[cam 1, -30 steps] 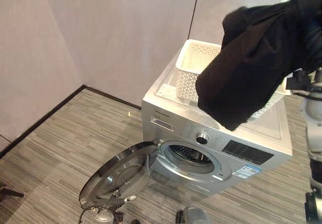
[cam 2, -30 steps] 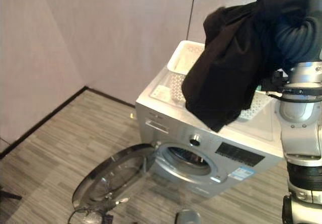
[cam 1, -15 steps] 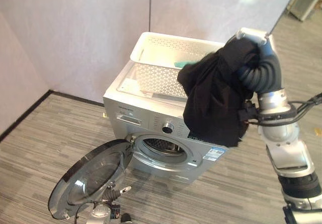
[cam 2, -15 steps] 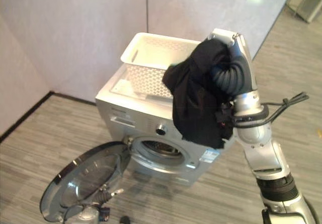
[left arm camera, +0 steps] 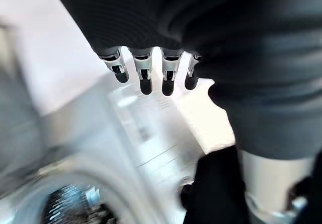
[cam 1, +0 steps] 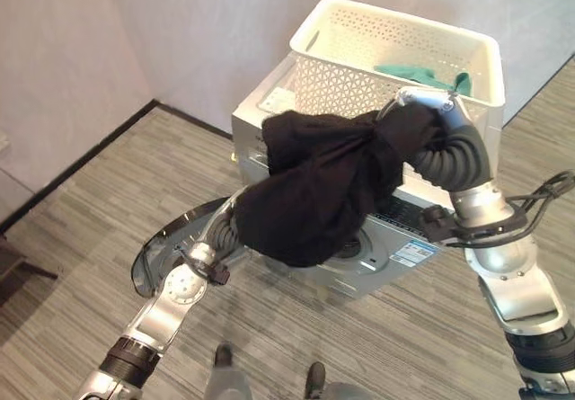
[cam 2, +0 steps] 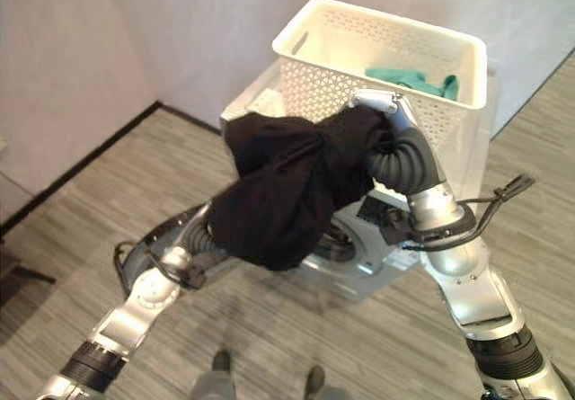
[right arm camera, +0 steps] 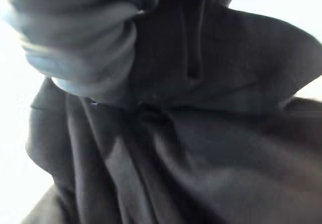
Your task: Grab the laundry basket,head to the washer,open it,put in the laundry and shut it.
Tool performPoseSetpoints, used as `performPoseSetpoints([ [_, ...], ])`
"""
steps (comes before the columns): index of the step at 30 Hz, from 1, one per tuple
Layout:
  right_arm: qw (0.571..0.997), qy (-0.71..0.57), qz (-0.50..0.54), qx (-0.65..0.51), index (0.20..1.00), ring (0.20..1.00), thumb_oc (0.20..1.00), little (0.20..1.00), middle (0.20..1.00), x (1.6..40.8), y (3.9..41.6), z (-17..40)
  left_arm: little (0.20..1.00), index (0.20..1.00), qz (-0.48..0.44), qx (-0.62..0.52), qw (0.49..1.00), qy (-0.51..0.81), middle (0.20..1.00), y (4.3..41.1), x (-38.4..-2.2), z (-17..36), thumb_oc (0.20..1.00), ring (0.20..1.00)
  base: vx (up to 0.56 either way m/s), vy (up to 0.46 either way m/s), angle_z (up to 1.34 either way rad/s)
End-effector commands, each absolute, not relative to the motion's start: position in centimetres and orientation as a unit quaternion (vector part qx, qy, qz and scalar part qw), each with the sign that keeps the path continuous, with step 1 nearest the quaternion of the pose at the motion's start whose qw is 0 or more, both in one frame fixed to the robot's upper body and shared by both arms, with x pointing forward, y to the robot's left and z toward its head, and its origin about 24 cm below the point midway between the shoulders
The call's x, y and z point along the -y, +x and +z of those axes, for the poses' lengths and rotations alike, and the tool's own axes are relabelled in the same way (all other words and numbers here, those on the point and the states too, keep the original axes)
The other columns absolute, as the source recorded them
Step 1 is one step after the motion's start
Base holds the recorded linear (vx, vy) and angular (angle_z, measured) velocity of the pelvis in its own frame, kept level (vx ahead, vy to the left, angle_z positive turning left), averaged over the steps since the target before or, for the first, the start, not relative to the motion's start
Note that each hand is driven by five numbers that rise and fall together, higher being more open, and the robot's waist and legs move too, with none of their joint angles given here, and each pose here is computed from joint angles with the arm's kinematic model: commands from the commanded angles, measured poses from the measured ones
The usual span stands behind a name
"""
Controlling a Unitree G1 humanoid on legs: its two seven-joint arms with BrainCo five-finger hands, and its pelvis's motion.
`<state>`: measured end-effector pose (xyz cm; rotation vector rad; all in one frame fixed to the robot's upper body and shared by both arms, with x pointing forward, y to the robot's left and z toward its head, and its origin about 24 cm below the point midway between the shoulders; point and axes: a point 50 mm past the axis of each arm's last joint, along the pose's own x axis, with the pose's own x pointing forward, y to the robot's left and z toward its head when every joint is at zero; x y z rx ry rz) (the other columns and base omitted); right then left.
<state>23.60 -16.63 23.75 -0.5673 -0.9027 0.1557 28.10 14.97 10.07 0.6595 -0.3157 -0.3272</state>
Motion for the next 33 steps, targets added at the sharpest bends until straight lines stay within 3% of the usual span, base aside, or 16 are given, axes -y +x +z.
performPoseSetpoints([
  [1,0.84,-0.254,0.054,0.476,0.2,0.2,0.2,0.2,0.2,16.9,22.8,25.7,1.0,1.0,-0.192,0.208,0.897,0.34,1.0,27.9,-14.3,12.7,1.0,1.0,0.05,0.038,0.04],
  [9,0.847,-0.235,0.074,0.471,0.2,0.2,0.2,0.2,0.2,16.3,23.0,25.6,1.0,1.0,-0.287,0.193,0.894,0.284,1.0,27.7,-11.6,12.9,1.0,1.0,0.04,0.048,0.0],
  [20,0.836,-0.234,0.076,0.49,0.2,0.2,0.2,0.2,0.2,15.0,23.6,26.4,1.0,1.0,-0.404,0.215,0.851,0.259,1.0,28.4,-4.0,12.9,1.0,1.0,0.01,0.014,-0.09],
  [28,0.845,-0.243,0.068,0.472,0.2,0.2,0.2,0.2,0.2,14.8,24.2,25.7,1.0,1.0,-0.408,0.197,0.862,0.225,1.0,28.8,-2.1,12.3,1.0,1.0,0.0,-0.004,-0.06],
  [33,0.857,-0.241,0.05,0.452,0.2,0.2,0.2,0.2,0.2,15.3,24.4,25.0,1.0,1.0,-0.395,0.139,0.898,0.132,1.0,29.2,-1.5,11.0,1.0,1.0,0.0,0.0,0.0],
])
